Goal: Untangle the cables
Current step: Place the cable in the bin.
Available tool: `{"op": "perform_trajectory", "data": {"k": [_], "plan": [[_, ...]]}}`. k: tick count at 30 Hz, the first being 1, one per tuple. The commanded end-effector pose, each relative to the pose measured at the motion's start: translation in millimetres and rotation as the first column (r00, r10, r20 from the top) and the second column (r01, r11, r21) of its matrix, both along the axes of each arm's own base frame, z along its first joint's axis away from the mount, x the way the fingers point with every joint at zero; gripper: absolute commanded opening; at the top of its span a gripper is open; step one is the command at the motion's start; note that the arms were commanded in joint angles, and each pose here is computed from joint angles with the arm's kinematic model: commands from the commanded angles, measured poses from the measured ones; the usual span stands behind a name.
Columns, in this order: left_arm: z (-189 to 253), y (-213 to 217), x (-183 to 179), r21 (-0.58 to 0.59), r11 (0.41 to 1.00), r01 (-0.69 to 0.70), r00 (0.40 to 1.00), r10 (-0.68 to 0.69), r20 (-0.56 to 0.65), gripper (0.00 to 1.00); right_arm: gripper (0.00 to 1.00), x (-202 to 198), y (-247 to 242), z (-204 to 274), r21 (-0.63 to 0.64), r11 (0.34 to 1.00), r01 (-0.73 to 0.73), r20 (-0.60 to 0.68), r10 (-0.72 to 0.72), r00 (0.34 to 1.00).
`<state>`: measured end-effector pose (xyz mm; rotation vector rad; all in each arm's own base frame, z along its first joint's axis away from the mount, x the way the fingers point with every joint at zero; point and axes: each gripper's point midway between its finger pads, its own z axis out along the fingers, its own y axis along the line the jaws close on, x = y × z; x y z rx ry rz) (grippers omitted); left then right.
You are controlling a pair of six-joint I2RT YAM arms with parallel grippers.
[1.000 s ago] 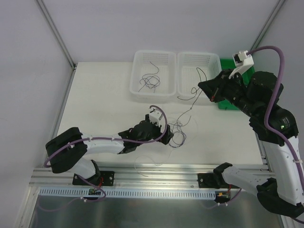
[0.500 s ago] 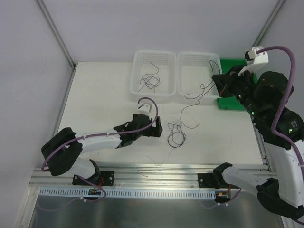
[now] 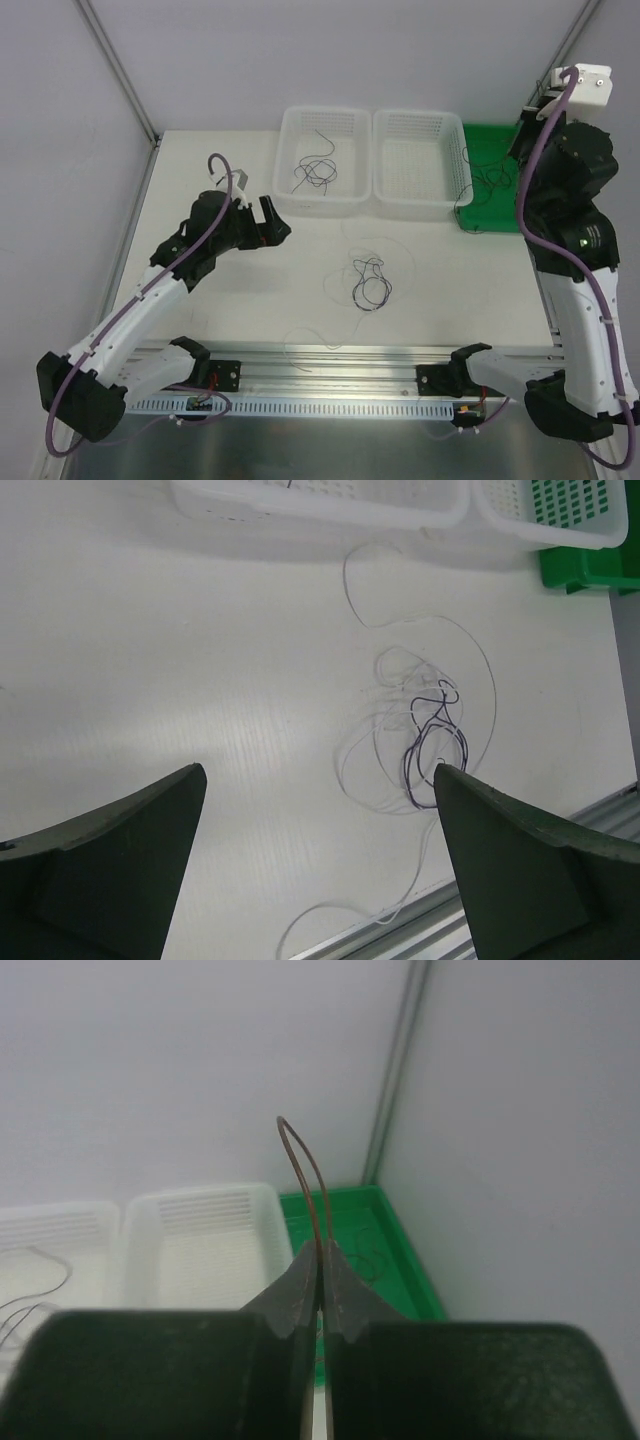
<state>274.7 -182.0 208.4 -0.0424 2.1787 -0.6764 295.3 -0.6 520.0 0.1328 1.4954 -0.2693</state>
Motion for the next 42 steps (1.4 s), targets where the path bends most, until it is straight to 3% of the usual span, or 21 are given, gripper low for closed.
{"op": "perform_trajectory", "data": {"k": [1,9,17,23,28,36,42], "plan": [[-8.1,24.3,-28.2,0.082,0.994,0.073,0.996,-0.069,-0.048,0.99,0.01,20.5,-44.7,26.1,0.015,0.983,0.182,0.105,-0.183,0.978],[-48.1,59.6,-39.9,0.180,0.983,0.045,0.996,-0.031,-0.079,0.99,0.01,89.1,-108.2,-0.3,0.101,0.948,0.302,0.052,-0.308,0.950],[-51.5,72.6,-39.9,0.218,0.976,-0.001,0.998,0.015,-0.060,0.99,0.01,158.5,-174.1,-40.3,0.051,0.916,0.397,-0.031,-0.396,0.918],[-58.7,78.6,-37.4,0.241,0.970,-0.025,0.996,0.045,-0.079,0.99,0.02,226.0,-190.2,-121.4,0.104,0.939,0.327,-0.170,-0.307,0.936],[-65.9,79.9,-35.5,0.255,0.967,-0.023,0.993,0.051,-0.106,0.99,0.02,270.9,-178.9,-202.0,0.269,0.939,0.213,-0.275,-0.137,0.952],[-72.8,82.2,-33.7,0.264,0.964,-0.023,0.989,0.060,-0.133,0.99,0.07,283.3,-196.5,-338.2,0.378,0.860,0.344,-0.501,-0.123,0.857],[-71.8,81.7,-33.6,0.259,0.966,-0.023,0.990,0.059,-0.131,0.99,0.13,268.4,-185.9,-379.9,0.439,0.823,0.361,-0.589,-0.039,0.807]]}}
